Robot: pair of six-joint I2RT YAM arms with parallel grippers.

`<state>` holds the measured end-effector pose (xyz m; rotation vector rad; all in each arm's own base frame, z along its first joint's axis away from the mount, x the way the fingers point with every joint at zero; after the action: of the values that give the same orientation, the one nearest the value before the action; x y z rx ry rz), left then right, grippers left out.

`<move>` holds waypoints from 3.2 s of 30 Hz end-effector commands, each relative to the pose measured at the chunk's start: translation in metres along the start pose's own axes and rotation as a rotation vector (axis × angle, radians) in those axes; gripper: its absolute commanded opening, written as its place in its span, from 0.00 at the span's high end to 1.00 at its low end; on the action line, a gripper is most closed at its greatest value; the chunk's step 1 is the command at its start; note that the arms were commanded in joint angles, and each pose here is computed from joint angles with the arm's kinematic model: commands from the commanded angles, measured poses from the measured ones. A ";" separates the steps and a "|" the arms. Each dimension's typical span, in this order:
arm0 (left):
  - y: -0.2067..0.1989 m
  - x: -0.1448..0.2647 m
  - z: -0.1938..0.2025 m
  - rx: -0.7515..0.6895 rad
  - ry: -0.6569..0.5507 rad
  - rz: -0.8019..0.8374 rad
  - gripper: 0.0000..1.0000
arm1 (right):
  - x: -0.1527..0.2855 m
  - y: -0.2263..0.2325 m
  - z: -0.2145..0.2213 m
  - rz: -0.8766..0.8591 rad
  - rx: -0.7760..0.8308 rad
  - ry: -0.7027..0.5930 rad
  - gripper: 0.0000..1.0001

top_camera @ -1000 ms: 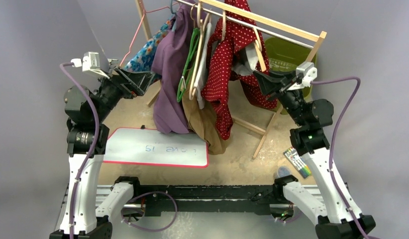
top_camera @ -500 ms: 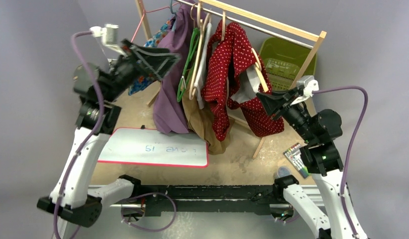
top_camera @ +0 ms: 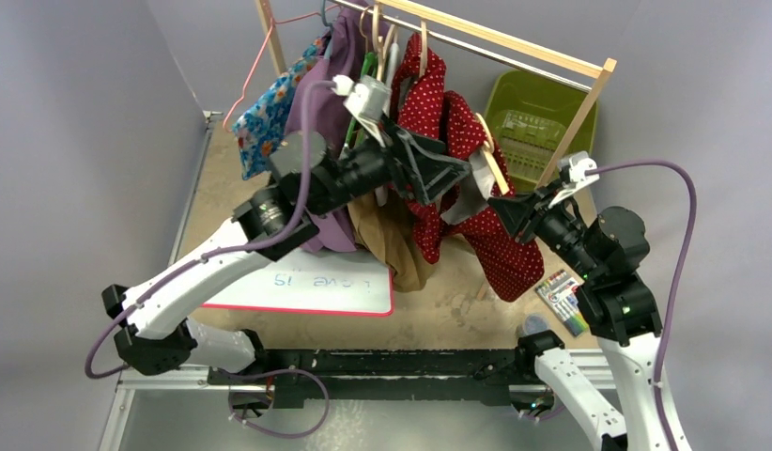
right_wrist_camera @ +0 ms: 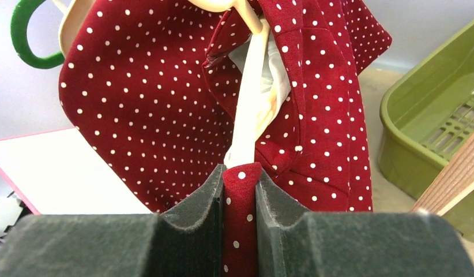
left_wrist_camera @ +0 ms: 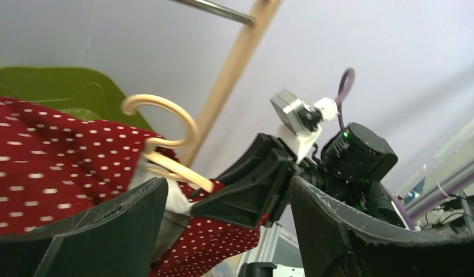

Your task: Remove the skirt from the hanger

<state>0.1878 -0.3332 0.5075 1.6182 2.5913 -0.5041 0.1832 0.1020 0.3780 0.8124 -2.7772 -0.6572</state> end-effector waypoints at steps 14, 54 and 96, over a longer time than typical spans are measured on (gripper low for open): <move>-0.017 -0.067 -0.008 0.035 -0.163 -0.133 0.36 | 0.025 0.036 -0.044 -0.106 0.043 -0.156 1.00; -0.015 -0.093 -0.013 0.060 -0.290 -0.130 1.00 | 0.087 0.022 0.043 0.097 -0.206 0.257 0.17; -0.019 -0.051 -0.078 0.227 -0.518 -0.155 1.00 | 0.108 -0.004 0.055 0.123 -0.193 -0.128 0.60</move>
<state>0.2246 -0.3946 0.5424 1.1512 2.5416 -0.9349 0.0757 0.0649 0.3030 0.5471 -2.6606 -0.8992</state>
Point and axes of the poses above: each gripper's point midway between its finger pads, its own x axis back along the fingers, its own y axis along the line the jaws close on, z = x × y, the point moved 4 cm from there along x, back along the fingers, and after that the axes turned 13 degrees about -x, right-handed, at the moved point
